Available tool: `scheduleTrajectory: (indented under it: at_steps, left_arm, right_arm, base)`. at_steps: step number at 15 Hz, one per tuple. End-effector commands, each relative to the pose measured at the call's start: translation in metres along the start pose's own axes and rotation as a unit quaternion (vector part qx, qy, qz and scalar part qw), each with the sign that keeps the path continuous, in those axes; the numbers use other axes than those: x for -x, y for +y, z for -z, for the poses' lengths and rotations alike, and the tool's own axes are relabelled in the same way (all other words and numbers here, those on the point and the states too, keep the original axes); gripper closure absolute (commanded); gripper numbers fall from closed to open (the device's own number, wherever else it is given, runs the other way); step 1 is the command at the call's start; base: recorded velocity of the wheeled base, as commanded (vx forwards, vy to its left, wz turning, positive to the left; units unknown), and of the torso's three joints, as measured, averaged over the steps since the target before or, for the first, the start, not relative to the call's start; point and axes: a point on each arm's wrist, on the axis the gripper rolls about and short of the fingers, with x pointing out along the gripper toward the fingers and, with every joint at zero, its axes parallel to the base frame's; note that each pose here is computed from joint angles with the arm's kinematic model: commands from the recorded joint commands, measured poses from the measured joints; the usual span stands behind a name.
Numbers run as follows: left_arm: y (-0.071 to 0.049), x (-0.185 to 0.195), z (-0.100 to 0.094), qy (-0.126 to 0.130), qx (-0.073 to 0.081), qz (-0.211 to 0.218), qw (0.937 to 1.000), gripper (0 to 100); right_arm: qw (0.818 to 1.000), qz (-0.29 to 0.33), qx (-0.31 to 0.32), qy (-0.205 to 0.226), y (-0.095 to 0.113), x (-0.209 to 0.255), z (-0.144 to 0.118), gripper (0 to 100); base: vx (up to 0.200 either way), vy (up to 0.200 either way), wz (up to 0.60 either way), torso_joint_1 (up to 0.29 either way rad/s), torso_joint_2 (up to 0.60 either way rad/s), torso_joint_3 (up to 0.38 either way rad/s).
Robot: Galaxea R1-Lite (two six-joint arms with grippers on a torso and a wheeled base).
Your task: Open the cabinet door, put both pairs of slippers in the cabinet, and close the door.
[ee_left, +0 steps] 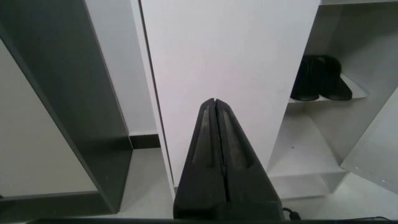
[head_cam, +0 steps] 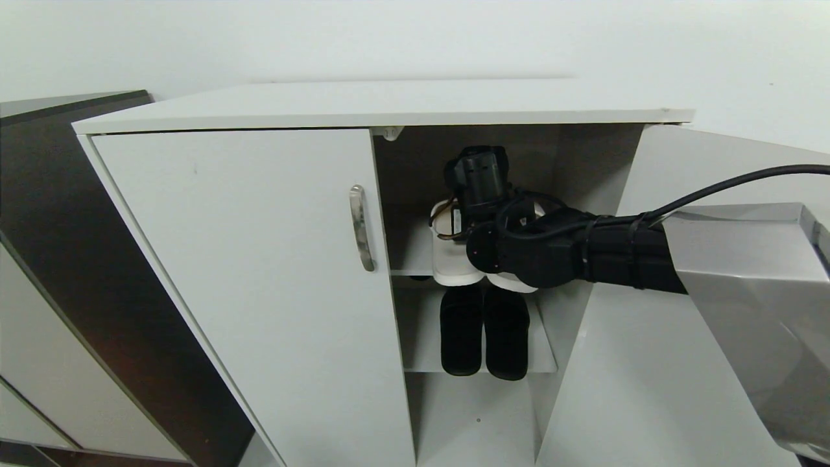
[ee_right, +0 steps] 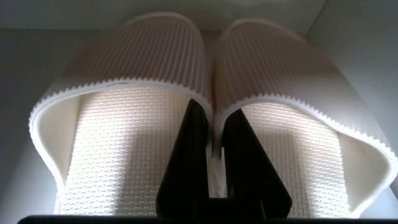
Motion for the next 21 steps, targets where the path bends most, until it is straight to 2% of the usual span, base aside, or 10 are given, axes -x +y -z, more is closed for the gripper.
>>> scheduleTrajectory:
  at_steps: [1,2,6,10,14,16,17,21]
  left_arm:
    - [0.000,0.000,0.000,0.000,0.000,0.000,1.0000,100]
    - [0.000,0.000,0.000,0.000,0.000,0.000,1.0000,100]
    - [0.000,0.000,0.000,0.000,0.000,0.000,1.0000,100]
    - [0.000,0.000,0.000,0.000,0.000,0.000,1.0000,100]
    - [0.000,0.000,0.000,0.000,0.000,0.000,1.0000,100]
    - [0.000,0.000,0.000,0.000,0.001,0.000,1.0000,100]
    - [0.000,0.000,0.000,0.000,0.000,0.000,1.0000,100]
    - [0.000,0.000,0.000,-0.001,0.001,0.000,1.0000,100]
  right_arm:
    - [1.000,0.000,0.002,0.002,0.000,0.000,0.001,100]
    - [1.000,0.001,0.004,0.005,0.000,0.000,0.002,0]
    - [1.000,-0.003,0.000,0.002,0.001,0.004,-0.002,0]
    - [1.000,-0.018,0.001,0.006,-0.002,0.033,-0.008,0]
    - [0.999,-0.043,0.006,0.032,-0.017,0.080,0.003,0]
    - [0.998,-0.060,0.003,0.028,-0.030,0.104,0.006,0]
    - [0.998,-0.065,0.003,0.026,-0.035,0.111,0.009,100]
    - [0.994,-0.108,0.002,0.017,-0.060,0.156,0.028,100]
  base:
    - [0.000,0.000,0.00,0.000,0.00,0.000]
    - [0.000,0.000,0.00,0.000,0.00,0.000]
    - [0.000,0.000,0.00,0.000,0.00,0.000]
    - [0.000,0.000,0.00,0.000,0.00,0.000]
    - [0.000,0.000,0.00,0.000,0.00,0.000]
    - [0.000,0.000,0.00,0.000,0.00,0.000]
    - [0.000,0.000,0.00,0.000,0.00,0.000]
    - [0.000,0.000,0.00,0.000,0.00,0.000]
